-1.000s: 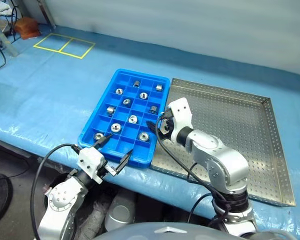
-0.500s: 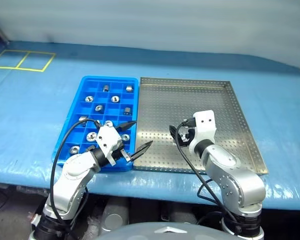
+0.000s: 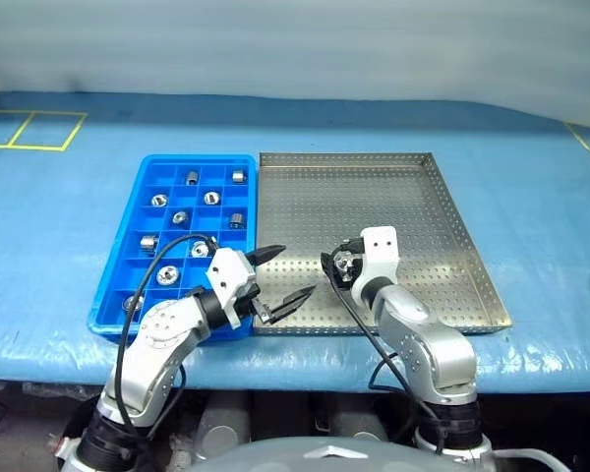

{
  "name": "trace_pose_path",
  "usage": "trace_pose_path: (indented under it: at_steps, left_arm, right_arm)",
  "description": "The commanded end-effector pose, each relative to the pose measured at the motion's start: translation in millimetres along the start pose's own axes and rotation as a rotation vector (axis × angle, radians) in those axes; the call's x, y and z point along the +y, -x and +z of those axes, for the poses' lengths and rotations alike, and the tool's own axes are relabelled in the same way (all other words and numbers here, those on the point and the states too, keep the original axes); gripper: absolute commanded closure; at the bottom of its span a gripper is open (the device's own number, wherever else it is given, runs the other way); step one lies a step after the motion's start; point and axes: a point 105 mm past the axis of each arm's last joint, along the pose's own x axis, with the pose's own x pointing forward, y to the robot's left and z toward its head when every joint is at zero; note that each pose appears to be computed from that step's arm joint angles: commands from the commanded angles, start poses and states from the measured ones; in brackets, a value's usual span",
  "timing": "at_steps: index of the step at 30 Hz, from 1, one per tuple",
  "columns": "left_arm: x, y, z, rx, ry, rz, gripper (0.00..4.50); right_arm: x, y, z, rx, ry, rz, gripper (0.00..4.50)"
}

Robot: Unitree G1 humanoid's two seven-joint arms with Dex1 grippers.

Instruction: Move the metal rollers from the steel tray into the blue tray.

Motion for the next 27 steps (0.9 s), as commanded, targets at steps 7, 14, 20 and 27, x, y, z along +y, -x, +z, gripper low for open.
trace_pose_path:
  at_steps: [7, 14, 20, 27]
  left_arm:
    - [-7.1, 0.2, 12.2, -0.049, -0.016, 0.008, 0.0]
    - [-4.1, 4.1, 11.6, -0.056, -0.019, 0.057, 0.0]
    - [2.0, 17.2, 13.0, -0.1, -0.062, 0.177, 0.0]
    - [5.7, 46.8, 6.3, -0.099, -0.09, 0.338, 0.0]
  right_arm:
    - [0.7, 3.0, -4.5, 0.002, 0.028, 0.009, 2.49]
    - [8.9, 12.0, 21.3, -0.054, 0.107, 0.066, 2.79]
    - [32.2, 14.3, 58.3, -0.142, 0.319, 0.191, 2.79]
    - [77.7, 15.8, 77.7, -0.235, 0.501, 0.436, 2.79]
